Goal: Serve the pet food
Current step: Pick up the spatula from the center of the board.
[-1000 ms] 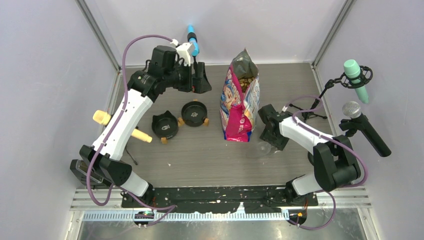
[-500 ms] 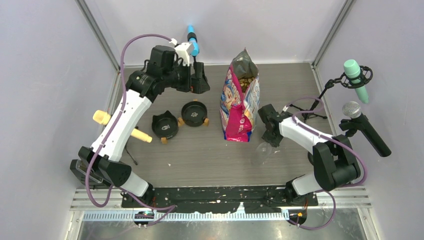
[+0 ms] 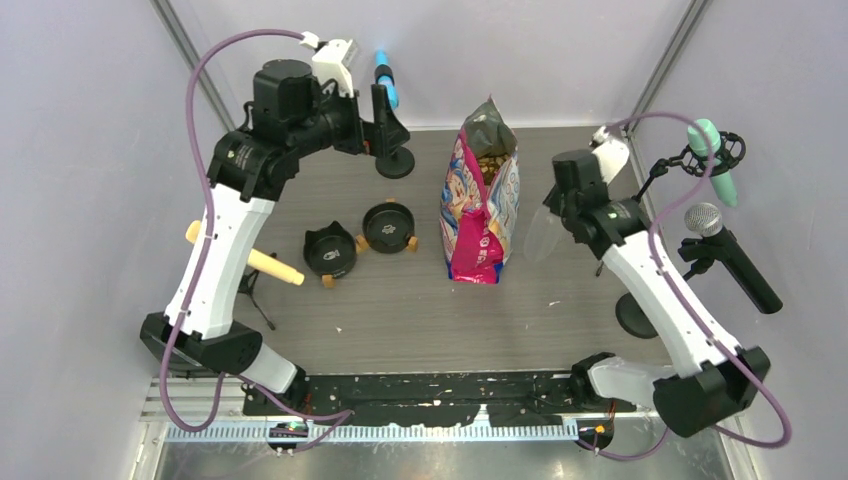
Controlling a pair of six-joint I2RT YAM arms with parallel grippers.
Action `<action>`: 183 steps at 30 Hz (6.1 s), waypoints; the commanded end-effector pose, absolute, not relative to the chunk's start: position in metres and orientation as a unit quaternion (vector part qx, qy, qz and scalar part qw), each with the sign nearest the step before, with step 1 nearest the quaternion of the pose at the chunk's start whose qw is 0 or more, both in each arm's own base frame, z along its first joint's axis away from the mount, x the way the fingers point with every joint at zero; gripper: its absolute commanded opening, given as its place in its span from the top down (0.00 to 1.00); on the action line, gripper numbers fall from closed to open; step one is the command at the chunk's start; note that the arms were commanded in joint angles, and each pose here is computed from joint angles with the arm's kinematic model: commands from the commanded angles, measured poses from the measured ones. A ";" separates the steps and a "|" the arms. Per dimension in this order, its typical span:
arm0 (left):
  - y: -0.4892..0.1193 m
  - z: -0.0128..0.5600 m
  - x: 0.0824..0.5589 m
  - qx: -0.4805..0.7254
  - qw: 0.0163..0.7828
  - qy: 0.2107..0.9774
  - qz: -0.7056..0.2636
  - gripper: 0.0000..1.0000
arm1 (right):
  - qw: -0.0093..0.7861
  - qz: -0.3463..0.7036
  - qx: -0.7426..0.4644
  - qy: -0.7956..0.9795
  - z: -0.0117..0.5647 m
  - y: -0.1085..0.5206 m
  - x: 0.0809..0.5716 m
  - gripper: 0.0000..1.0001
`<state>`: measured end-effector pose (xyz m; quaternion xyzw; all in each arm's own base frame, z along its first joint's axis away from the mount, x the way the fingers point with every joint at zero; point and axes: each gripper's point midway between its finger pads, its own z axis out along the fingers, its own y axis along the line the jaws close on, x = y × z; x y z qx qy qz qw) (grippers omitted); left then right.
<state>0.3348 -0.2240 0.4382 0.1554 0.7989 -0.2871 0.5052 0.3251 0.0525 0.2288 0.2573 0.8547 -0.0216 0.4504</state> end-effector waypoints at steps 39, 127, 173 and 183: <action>-0.279 0.479 0.317 0.046 0.407 0.715 -0.567 0.14 | 0.620 0.273 -0.367 0.638 0.446 0.301 0.295 0.94; -0.236 0.523 0.249 0.241 0.417 0.654 -0.583 1.00 | 0.591 0.375 -0.464 0.543 0.477 0.280 0.256 0.56; -0.232 0.461 0.236 0.216 0.338 0.718 -0.568 0.42 | 0.604 0.185 -0.521 0.574 0.430 0.293 0.275 0.95; -0.239 0.461 0.247 0.181 0.355 0.694 -0.600 0.62 | 0.600 0.233 -0.503 0.576 0.438 0.308 0.271 0.95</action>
